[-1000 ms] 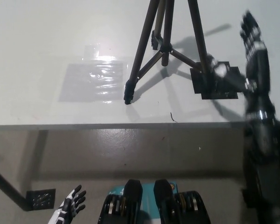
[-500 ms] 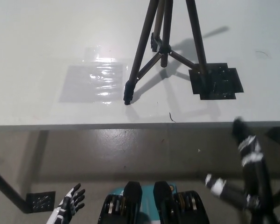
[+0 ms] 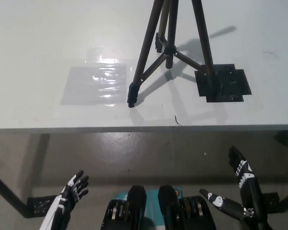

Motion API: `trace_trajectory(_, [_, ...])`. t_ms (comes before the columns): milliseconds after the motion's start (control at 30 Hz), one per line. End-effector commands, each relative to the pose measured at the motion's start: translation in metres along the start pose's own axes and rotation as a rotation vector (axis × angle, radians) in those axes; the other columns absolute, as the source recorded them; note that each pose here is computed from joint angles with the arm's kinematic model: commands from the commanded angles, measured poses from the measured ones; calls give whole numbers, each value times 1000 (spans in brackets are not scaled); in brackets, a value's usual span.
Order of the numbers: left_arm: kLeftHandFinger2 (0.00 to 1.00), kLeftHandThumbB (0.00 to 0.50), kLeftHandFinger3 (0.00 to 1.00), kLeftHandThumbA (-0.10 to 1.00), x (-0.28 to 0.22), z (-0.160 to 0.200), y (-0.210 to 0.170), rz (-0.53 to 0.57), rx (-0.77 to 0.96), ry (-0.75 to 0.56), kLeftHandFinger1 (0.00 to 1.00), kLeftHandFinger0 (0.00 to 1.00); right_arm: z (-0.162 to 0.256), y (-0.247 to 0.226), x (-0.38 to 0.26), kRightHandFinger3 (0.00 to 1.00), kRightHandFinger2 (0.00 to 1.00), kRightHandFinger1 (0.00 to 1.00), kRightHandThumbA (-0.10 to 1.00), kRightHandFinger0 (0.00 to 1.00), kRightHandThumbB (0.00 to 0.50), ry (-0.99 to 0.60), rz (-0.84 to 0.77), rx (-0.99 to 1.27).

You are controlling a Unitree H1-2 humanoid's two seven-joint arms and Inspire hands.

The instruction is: A tripod lies near the right hand side of the table and the robot grab a leg of the tripod using its right hand and put it up right.

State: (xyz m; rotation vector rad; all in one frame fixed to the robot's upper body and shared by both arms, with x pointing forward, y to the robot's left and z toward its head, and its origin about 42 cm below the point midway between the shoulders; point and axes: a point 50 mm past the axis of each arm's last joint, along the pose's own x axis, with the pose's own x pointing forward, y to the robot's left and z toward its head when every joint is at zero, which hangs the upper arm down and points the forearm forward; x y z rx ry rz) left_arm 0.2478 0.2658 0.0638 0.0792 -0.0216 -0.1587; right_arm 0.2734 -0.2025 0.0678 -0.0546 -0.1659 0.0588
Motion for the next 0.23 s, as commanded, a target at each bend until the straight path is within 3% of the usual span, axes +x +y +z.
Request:
trace_trajectory(0, [1000, 276, 1000, 1000, 8, 17, 7, 1, 19, -64, 1000, 1000, 5, -4, 13, 1000, 1000, 1000, 1000, 1000, 312, -39, 3, 29])
trace_trajectory(200, [1000, 226, 1000, 1000, 18, 23, 7, 4, 26, -77, 1000, 1000, 6, -8, 24, 1000, 1000, 1000, 1000, 1000, 246, -27, 26, 55])
